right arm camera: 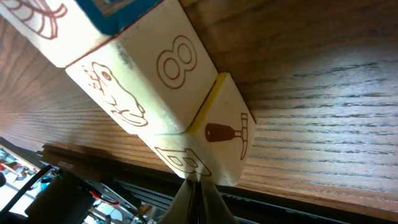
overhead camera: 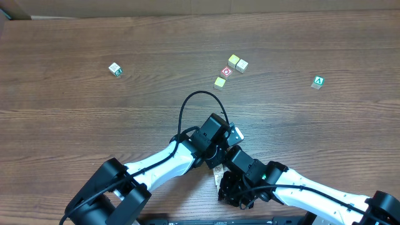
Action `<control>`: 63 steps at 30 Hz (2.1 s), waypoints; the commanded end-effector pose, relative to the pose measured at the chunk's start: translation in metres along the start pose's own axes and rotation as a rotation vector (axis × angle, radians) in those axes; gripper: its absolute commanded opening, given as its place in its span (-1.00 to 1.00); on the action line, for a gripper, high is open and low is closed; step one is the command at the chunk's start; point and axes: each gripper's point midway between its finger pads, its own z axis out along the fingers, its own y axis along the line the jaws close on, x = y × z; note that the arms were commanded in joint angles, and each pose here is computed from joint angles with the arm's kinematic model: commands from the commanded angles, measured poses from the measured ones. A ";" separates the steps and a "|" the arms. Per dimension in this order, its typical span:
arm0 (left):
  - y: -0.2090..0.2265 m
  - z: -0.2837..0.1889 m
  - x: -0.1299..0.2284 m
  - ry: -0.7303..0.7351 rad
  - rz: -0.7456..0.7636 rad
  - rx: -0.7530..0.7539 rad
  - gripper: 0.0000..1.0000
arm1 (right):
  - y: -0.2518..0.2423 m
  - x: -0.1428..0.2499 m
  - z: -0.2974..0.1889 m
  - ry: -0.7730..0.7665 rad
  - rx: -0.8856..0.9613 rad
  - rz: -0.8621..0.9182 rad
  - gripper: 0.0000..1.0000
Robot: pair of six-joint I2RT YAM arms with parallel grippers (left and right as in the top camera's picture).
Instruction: Flip 4 blocks
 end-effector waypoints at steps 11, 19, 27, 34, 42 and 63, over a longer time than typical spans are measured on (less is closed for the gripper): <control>-0.011 0.006 0.015 0.044 -0.021 0.044 -0.92 | 0.016 -0.003 0.000 -0.037 -0.039 -0.047 -0.92; -0.011 0.006 0.016 0.051 -0.022 0.042 -0.92 | 0.016 -0.003 0.000 -0.037 -0.039 -0.047 -0.92; -0.011 0.006 0.017 0.052 -0.034 0.041 -0.92 | 0.016 -0.003 0.000 -0.038 -0.038 -0.049 -0.92; -0.011 0.006 0.017 0.055 -0.034 0.042 -0.92 | 0.016 -0.003 0.000 -0.038 -0.038 -0.068 -0.92; -0.011 0.006 0.017 0.055 -0.034 0.042 -0.92 | 0.017 -0.003 0.000 -0.039 -0.039 -0.092 -0.92; -0.014 0.006 0.014 0.042 -0.033 0.062 -0.92 | 0.018 -0.003 0.000 -0.041 -0.044 -0.105 -0.92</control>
